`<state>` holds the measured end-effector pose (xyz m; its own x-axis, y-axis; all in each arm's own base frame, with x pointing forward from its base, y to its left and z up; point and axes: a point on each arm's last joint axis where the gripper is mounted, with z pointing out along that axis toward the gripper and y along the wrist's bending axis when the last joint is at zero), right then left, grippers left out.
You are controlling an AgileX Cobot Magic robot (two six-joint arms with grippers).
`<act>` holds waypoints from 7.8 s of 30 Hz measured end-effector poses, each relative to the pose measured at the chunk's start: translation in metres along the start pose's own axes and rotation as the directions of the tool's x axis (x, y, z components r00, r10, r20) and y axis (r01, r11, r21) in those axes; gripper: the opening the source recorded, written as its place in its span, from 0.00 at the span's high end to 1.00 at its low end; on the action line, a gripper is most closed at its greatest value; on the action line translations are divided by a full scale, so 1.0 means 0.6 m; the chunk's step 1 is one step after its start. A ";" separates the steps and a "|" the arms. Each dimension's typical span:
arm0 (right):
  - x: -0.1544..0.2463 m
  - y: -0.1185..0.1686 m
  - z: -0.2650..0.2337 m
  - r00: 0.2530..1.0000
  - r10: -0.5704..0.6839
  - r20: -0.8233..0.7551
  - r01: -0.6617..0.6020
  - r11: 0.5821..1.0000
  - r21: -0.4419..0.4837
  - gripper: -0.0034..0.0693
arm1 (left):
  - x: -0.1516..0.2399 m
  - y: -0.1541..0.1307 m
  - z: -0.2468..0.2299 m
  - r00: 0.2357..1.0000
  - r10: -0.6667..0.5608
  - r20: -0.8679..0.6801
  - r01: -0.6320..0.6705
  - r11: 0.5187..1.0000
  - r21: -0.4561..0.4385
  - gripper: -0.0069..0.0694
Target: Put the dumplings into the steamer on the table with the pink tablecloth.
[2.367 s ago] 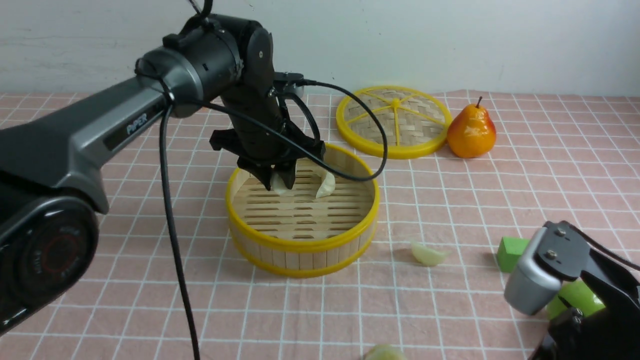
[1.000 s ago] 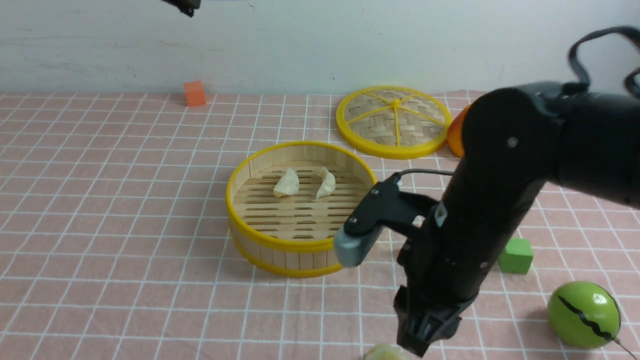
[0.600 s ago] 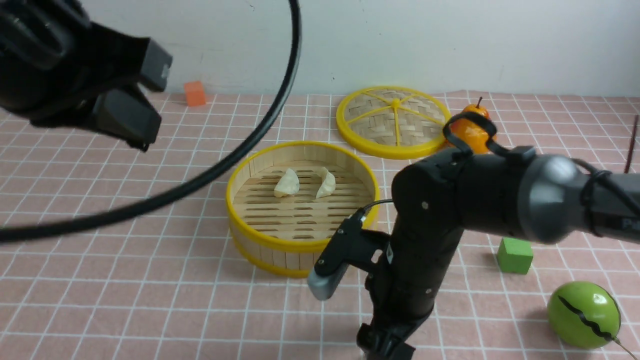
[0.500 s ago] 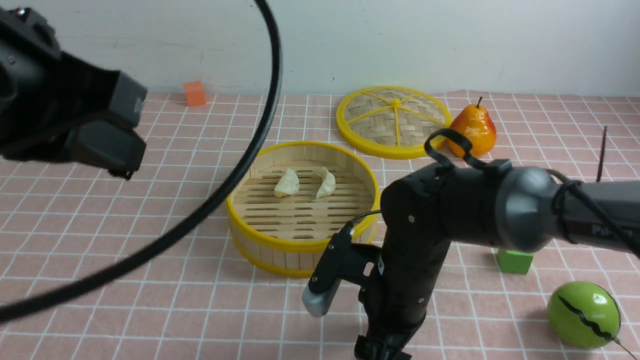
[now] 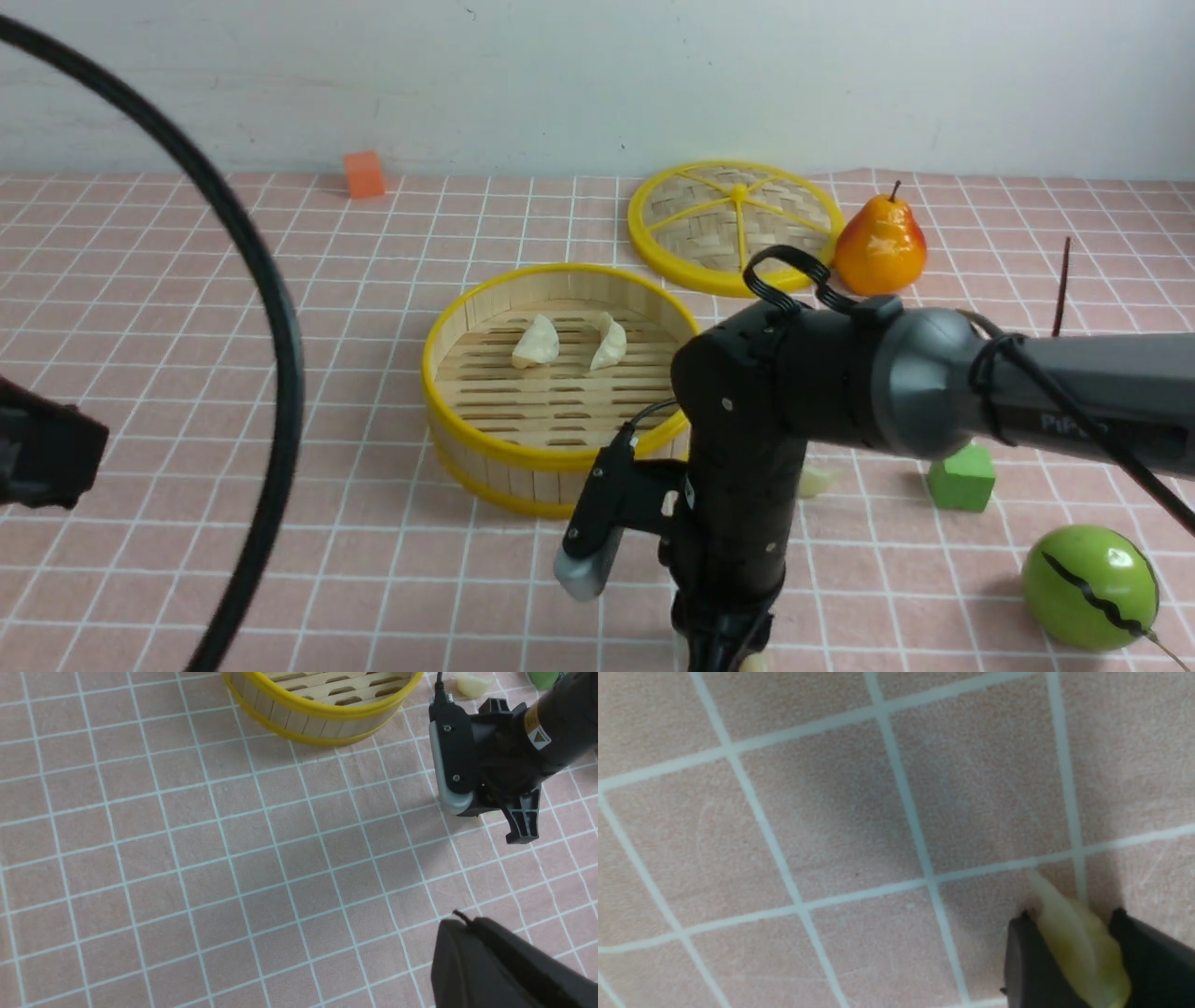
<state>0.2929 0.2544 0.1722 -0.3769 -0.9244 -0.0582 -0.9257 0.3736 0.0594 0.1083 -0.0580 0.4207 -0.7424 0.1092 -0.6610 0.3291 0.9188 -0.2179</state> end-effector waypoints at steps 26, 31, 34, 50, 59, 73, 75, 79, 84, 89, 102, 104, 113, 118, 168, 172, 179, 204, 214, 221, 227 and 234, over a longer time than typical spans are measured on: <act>-0.191 -0.158 -0.054 0.777 0.448 0.442 -0.517 0.855 0.042 0.61 | 0.032 0.010 0.016 0.999 -0.002 -0.044 0.001 1.000 -0.022 0.93; -0.190 -0.164 -0.052 0.773 0.451 0.447 -0.522 0.852 0.044 0.42 | 0.032 0.012 0.016 0.999 0.003 -0.041 -0.004 0.999 -0.034 0.93; -0.180 -0.158 -0.068 0.783 0.465 0.414 -0.525 0.851 0.035 0.32 | 0.032 0.012 0.016 0.999 0.004 -0.040 -0.005 0.999 -0.036 0.93; 0.000 -0.106 -0.375 0.804 0.261 0.534 -0.411 0.894 0.181 0.28 | 0.032 0.012 0.016 0.999 0.003 -0.041 -0.004 0.999 -0.033 0.93; 0.057 -0.153 -0.167 0.928 0.341 0.150 -0.359 0.926 0.114 0.28 | 0.031 0.012 0.016 0.999 0.022 -0.037 -0.023 0.999 -0.032 0.93; 0.036 -0.209 -0.007 0.956 0.282 0.086 -0.293 0.934 0.203 0.28 | 0.031 0.012 0.016 0.999 0.023 -0.036 -0.024 0.999 -0.031 0.92; 0.036 -0.210 -0.005 0.957 0.279 0.082 -0.290 0.934 0.207 0.29 | 0.031 0.012 0.016 0.999 0.023 -0.036 -0.024 0.999 -0.031 0.92; 0.037 -0.210 -0.003 0.956 0.283 0.076 -0.292 0.935 0.200 0.41 | 0.031 0.012 0.016 0.999 0.023 -0.037 -0.024 0.999 -0.032 0.92; 0.031 -0.215 -0.012 0.959 0.272 0.075 -0.282 0.934 0.220 0.62 | 0.031 0.012 0.016 0.999 0.035 -0.037 -0.036 0.999 -0.031 0.92; 0.014 -0.221 -0.076 0.953 0.295 0.064 -0.302 0.920 0.250 0.62 | 0.031 0.012 0.016 0.998 0.043 -0.038 -0.044 0.999 -0.031 0.91; -0.109 -0.167 -0.185 0.819 0.328 0.470 -0.412 0.907 0.085 0.62 | 0.030 0.012 0.016 0.999 0.045 -0.030 -0.046 0.999 -0.030 0.90; -0.116 -0.174 -0.162 0.822 0.336 0.460 -0.416 0.906 0.081 0.62 | 0.030 0.012 0.016 0.999 0.045 -0.030 -0.046 0.999 -0.030 0.90; -0.133 -0.199 -0.047 0.848 0.385 0.365 -0.432 0.900 0.056 0.60 | 0.035 0.012 0.012 0.998 0.054 -0.019 -0.054 0.998 -0.028 0.89; -0.130 -0.201 -0.045 0.826 0.436 0.358 -0.485 0.873 0.055 0.48 | 0.068 0.018 0.005 0.996 0.076 0.050 -0.074 0.997 -0.023 0.89; 0.378 0.229 -0.368 0.335 0.088 0.938 -0.384 0.922 0.051 0.96 | 0.292 0.073 0.033 0.864 -0.053 0.501 0.026 0.998 0.061 0.85; 0.379 0.228 -0.347 0.374 0.108 0.921 -0.380 0.924 0.046 0.96 | 0.292 0.073 0.033 0.864 -0.053 0.501 0.026 0.998 0.061 0.85; 0.380 0.223 -0.325 0.374 0.112 0.921 -0.398 0.916 0.050 0.97 | 0.292 0.073 0.033 0.863 -0.053 0.502 0.026 0.998 0.061 0.84; 0.547 0.210 -0.023 -0.056 0.279 0.959 -0.950 0.281 -0.137 0.98 | 0.292 0.073 0.033 0.863 -0.054 0.503 0.027 0.998 0.061 0.81; 0.548 0.211 -0.022 -0.022 0.287 0.958 -0.953 0.283 -0.107 0.98 | 0.292 0.073 0.033 0.863 -0.054 0.503 0.027 0.998 0.061 0.79; 0.548 0.211 -0.022 -0.020 0.287 0.958 -0.953 0.283 -0.104 0.98 | 0.292 0.073 0.033 0.863 -0.054 0.503 0.027 0.998 0.061 0.79; 0.548 0.211 -0.022 -0.020 0.287 0.958 -0.953 0.283 -0.104 0.97 | 0.292 0.073 0.033 0.863 -0.055 0.503 0.028 0.998 0.062 0.78; 0.548 0.211 -0.022 -0.020 0.286 0.958 -0.953 0.283 -0.105 0.97 | 0.292 0.073 0.033 0.863 -0.056 0.503 0.028 0.998 0.062 0.77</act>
<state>0.0520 -0.0032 0.1738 -0.2891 0.1985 -0.9365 0.1005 0.9792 0.1765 0.0041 -0.0063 0.2811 -0.3653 -0.1479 -0.9191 0.3436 0.8962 -0.2808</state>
